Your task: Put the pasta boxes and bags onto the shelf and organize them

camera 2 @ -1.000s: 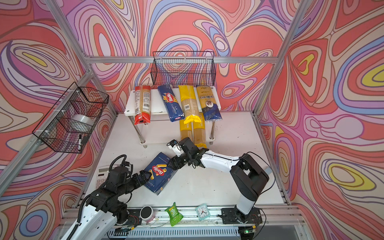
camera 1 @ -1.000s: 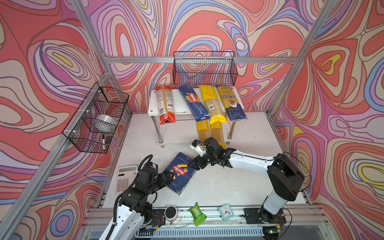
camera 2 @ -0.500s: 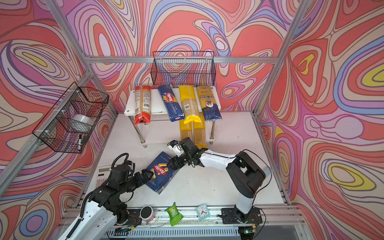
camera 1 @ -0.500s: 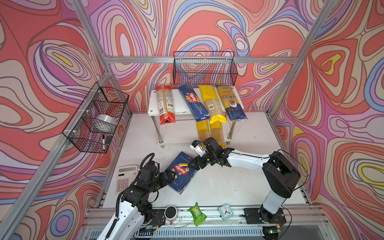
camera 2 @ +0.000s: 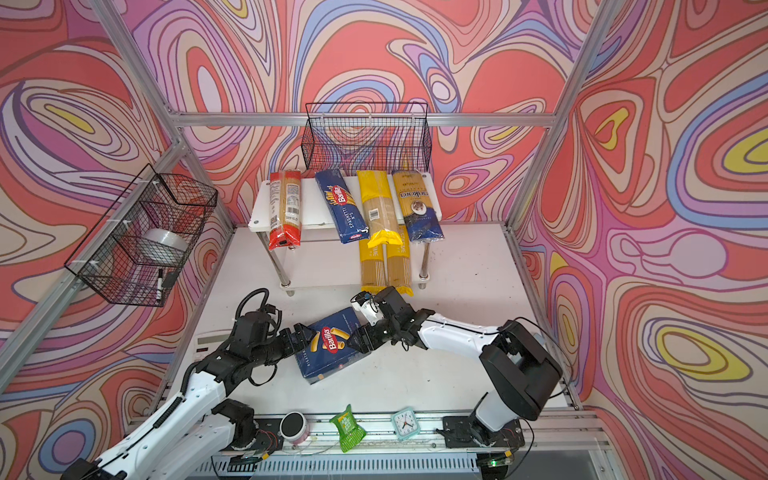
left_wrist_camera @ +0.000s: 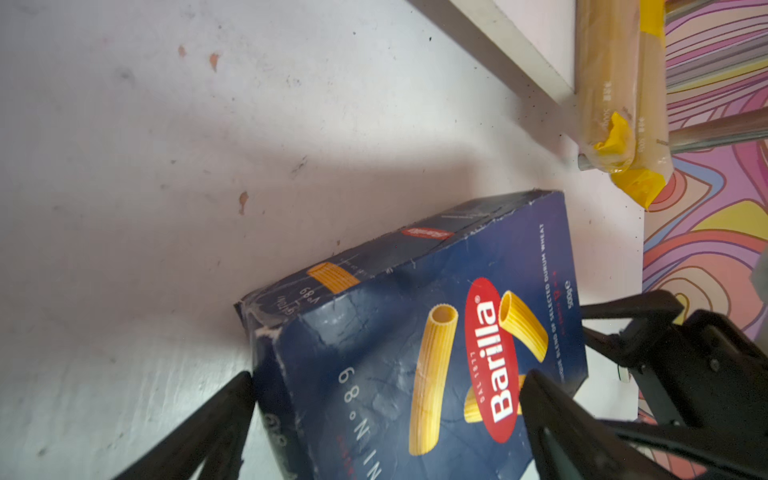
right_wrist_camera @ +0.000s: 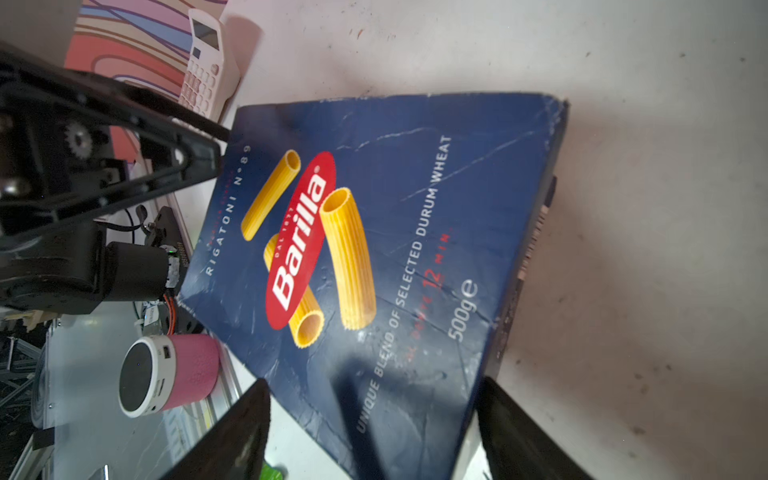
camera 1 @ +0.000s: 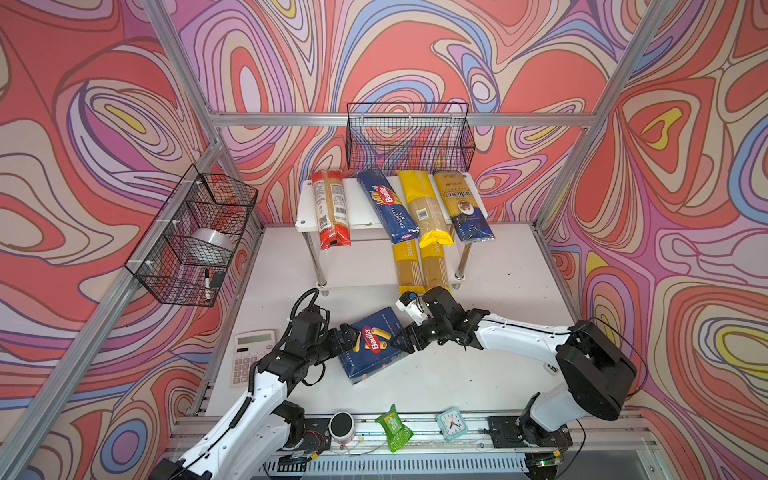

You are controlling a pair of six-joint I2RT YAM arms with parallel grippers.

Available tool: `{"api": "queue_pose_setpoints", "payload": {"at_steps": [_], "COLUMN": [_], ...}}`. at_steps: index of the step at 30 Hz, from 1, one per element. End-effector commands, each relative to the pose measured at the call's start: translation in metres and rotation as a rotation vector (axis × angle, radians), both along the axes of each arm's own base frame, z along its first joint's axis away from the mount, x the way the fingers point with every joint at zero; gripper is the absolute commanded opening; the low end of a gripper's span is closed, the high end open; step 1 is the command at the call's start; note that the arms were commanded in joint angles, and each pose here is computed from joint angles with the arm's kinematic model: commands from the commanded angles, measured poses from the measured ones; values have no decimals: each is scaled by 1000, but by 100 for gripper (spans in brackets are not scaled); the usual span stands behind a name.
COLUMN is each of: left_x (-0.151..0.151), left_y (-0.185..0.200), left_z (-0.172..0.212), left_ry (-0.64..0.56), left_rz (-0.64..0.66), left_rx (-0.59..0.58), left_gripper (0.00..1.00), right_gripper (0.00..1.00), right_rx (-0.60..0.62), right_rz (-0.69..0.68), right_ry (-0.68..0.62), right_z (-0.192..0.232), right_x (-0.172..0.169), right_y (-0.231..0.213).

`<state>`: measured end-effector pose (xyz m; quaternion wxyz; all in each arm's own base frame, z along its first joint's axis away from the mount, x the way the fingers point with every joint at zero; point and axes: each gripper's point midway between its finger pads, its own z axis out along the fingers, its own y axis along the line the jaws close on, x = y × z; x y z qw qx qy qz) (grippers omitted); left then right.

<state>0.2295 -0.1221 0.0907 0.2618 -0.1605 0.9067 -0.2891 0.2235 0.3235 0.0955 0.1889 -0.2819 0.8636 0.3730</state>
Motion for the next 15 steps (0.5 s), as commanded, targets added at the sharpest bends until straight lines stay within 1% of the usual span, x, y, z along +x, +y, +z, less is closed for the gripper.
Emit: {"api": "queue_pose_setpoints", "payload": {"at_steps": [1, 4, 6, 7, 11, 15], "left_x": [18, 7, -2, -7, -26, -37], "left_y": [-7, 7, 14, 16, 19, 16], "left_z": [24, 12, 5, 2, -5, -7], "left_ry": [-102, -38, 2, 18, 59, 39], "left_rz": [-26, -1, 15, 22, 33, 43], "left_rx": [-14, 63, 90, 96, 64, -9], "left_gripper": [100, 100, 100, 100, 100, 100], "right_gripper": [80, 79, 79, 79, 79, 80], "right_rx": [20, -58, -66, -49, -2, 18], "right_rz": [-31, -103, -98, -90, -54, -20], "right_ry": [37, 37, 33, 30, 24, 32], "right_z": [-1, -13, -14, -12, -6, -7], "right_x": [-10, -3, -1, 0, 1, 2], "right_y": [-7, -19, -18, -15, -3, 5]}}
